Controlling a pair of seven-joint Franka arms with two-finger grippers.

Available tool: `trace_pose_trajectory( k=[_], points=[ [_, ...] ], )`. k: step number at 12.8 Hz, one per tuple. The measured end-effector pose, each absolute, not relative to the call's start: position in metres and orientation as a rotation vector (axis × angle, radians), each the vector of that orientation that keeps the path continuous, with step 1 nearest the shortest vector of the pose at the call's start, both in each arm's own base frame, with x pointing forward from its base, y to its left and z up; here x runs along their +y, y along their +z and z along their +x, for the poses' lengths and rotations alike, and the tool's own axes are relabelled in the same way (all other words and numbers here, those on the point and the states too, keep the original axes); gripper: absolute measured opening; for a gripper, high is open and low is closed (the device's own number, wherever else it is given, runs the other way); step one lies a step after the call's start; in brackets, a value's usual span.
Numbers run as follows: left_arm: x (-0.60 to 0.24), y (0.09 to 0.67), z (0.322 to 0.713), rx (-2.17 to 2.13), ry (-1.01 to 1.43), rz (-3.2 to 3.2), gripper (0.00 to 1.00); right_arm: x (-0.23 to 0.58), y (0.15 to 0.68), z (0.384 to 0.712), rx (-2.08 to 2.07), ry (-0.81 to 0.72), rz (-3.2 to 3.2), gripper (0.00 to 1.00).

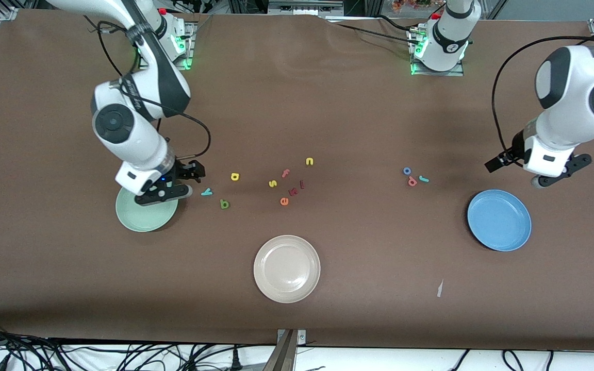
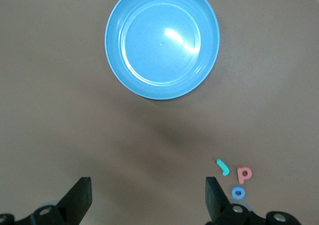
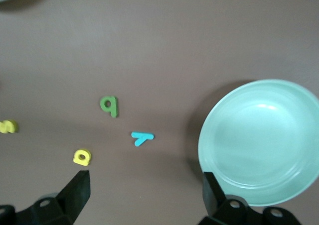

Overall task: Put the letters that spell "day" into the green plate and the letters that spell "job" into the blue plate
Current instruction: 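Move both grippers down to the cyan 7 and the cyan j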

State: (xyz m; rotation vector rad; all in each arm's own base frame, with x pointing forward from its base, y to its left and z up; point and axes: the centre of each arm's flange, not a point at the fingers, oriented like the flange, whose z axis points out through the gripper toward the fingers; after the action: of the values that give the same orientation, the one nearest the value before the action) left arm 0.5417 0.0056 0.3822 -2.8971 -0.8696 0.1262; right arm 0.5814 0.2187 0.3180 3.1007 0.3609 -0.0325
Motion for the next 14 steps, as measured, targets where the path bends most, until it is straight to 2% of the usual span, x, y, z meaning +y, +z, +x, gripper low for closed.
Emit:
trace_pose_trajectory(
  k=[2,7,10,14],
  points=[
    [0.003,0.362,0.536,-1.010,0.096,-2.876,1.00,0.220,0.297,0.575,0.353,-0.035,3.104,1.00],
    [-0.021,0.308,0.521,-1.270,0.086,-2.800,1.00,0.222,0.236,0.564,0.426,0.076,3.096,1.00],
    [-0.060,0.266,0.522,-1.482,0.093,-2.683,1.00,0.224,0.223,0.561,0.472,0.082,3.072,1.00],
    [-0.066,0.246,0.530,-1.585,0.101,-2.619,1.00,0.232,0.204,0.558,0.502,0.126,3.084,1.00]
  ],
)
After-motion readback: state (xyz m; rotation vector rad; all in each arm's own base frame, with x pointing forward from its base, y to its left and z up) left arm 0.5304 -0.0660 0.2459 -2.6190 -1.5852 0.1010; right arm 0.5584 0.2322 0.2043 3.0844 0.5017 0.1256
